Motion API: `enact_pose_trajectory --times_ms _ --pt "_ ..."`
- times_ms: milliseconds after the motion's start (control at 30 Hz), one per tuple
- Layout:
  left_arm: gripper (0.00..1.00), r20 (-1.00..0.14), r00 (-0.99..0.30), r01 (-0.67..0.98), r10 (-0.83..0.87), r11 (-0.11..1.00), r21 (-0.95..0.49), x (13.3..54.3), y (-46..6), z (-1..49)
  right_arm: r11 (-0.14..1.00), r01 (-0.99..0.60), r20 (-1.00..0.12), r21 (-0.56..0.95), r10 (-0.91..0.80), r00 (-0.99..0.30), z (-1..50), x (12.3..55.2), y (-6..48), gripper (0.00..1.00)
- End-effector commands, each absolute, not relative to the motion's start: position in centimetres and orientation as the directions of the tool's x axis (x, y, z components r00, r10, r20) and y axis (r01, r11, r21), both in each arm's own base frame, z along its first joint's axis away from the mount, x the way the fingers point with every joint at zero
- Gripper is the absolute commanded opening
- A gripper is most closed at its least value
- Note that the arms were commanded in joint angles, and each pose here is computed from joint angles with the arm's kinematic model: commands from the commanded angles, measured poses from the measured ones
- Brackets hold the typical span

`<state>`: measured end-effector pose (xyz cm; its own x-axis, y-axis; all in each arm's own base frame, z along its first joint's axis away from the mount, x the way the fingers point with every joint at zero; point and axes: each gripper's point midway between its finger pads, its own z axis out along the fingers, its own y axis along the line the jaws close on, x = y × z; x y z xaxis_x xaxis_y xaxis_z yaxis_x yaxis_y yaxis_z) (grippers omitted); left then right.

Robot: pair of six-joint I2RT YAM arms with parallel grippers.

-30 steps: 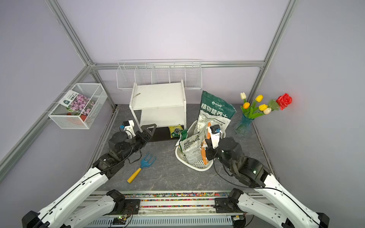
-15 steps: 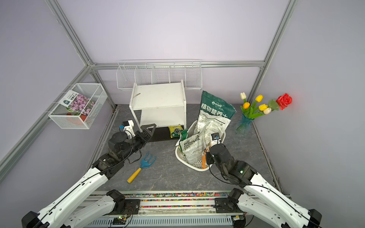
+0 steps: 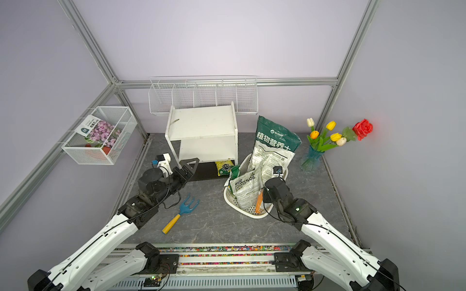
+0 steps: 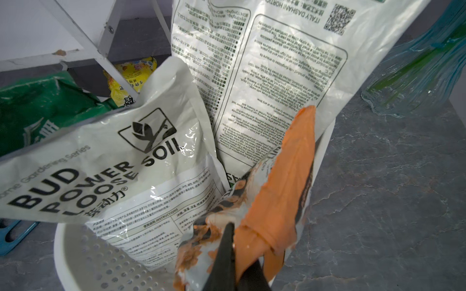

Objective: Take down the fertilizer bag from the shelf
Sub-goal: Place the fertilizer bag in the storage box.

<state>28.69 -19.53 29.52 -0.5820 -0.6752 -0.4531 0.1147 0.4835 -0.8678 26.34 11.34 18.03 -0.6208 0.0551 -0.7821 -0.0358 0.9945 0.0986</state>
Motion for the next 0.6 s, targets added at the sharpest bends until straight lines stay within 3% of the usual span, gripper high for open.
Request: enact_pose_trajectory --times_ms 0,133,233,400,500,567 --pt "1.00 -0.484 -0.568 0.121 -0.666 0.513 -0.850 28.6 -19.2 29.6 0.989 -0.037 -0.748 0.144 0.084 -0.658 16.0 26.3 12.1 0.00" --pt "1.00 -0.502 -0.548 0.114 -0.669 0.534 -0.837 28.8 -18.7 29.4 0.948 -0.179 -0.690 0.265 0.057 -0.721 15.0 25.4 15.7 0.00" --pt "1.00 -0.507 -0.546 0.109 -0.667 0.543 -0.833 28.9 -18.5 29.0 0.929 -0.194 -0.673 0.315 0.075 -0.735 15.0 25.0 16.6 0.03" --pt "1.00 -0.499 -0.560 0.082 -0.661 0.556 -0.827 29.1 -18.7 27.7 0.943 -0.149 -0.723 0.298 0.121 -0.681 16.5 25.2 15.0 0.35" --pt "1.00 -0.484 -0.562 0.040 -0.671 0.562 -0.826 29.2 -18.3 26.6 0.947 -0.153 -0.769 0.282 0.128 -0.626 18.5 25.4 14.3 0.65" --pt "1.00 -0.471 -0.564 0.019 -0.678 0.559 -0.829 29.3 -18.3 25.9 0.952 -0.154 -0.797 0.266 0.127 -0.591 20.4 25.7 13.8 0.78"
